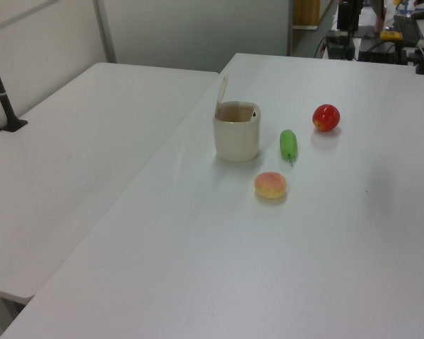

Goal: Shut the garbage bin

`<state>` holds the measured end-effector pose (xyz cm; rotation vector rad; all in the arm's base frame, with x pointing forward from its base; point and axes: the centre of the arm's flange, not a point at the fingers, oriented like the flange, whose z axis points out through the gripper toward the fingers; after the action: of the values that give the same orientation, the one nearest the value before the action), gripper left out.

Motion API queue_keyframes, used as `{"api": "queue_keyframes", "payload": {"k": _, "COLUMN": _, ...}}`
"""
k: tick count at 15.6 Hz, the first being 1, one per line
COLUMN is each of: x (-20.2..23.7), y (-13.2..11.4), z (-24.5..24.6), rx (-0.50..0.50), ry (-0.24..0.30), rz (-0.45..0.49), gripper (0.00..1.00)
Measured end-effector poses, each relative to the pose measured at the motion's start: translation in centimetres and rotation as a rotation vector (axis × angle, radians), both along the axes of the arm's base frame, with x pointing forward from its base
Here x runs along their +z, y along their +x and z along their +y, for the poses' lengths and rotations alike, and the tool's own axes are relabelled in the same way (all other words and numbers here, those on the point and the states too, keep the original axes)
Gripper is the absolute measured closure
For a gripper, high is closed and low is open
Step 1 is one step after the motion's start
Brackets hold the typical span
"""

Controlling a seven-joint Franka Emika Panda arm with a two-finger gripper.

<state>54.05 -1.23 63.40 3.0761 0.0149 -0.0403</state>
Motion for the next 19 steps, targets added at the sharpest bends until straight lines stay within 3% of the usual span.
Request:
{"api": "queue_keyframes", "payload": {"k": 13, "x": -0.04, "y": 0.01, "z": -0.01, "rx": 0.0, "ry": 0.0, "rz": 0.001, "gripper": 0.0}}
{"api": "queue_keyframes", "payload": {"k": 16, "x": -0.12, "y": 0.03, "z": 0.0, "rx": 0.014, "ry": 0.0, "rz": 0.003, "gripper": 0.05}}
{"api": "queue_keyframes", "payload": {"k": 19, "x": -0.16, "y": 0.05, "z": 0.0, "rx": 0.055, "ry": 0.002, "rz": 0.007, "gripper": 0.34}}
